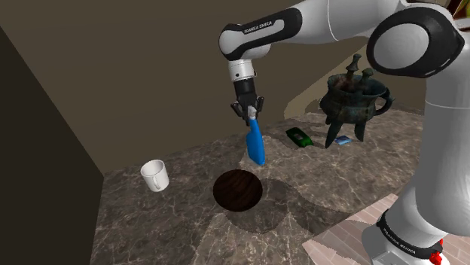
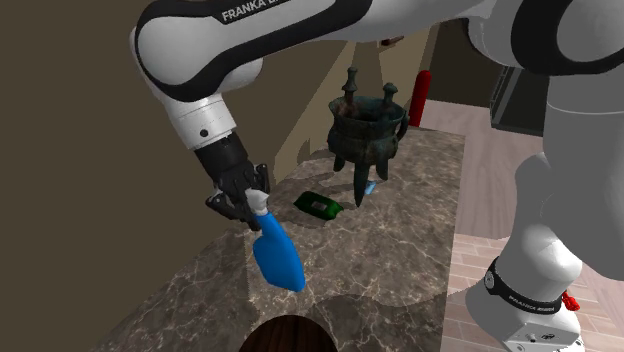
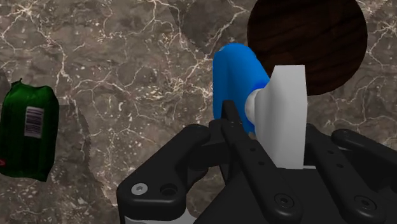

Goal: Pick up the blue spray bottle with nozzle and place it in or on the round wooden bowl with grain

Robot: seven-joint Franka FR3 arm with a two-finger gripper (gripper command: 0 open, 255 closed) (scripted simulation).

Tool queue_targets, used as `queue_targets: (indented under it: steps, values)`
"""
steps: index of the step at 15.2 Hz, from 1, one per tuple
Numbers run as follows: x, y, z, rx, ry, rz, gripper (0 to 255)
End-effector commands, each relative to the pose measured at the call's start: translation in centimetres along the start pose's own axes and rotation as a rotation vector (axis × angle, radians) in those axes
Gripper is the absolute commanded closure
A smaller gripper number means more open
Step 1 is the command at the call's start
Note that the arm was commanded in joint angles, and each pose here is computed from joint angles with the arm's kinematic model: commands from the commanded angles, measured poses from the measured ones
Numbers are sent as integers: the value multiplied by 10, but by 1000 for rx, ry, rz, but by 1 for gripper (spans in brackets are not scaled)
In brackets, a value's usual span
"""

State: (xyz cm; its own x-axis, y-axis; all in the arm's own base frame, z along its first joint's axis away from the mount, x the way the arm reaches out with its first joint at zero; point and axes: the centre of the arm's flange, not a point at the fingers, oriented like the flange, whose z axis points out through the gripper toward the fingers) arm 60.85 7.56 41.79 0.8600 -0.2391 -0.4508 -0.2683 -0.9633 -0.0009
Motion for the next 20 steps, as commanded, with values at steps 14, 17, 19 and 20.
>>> queue_targets:
  steps: [14, 17, 19, 20]
  values:
    - [-87, -129, 63, 0, 0, 1, 255]
    - [-80, -129, 77, 0, 0, 1, 255]
    - [-75, -129, 87, 0, 0, 1, 255]
    - [-73, -129, 92, 0, 0, 1, 255]
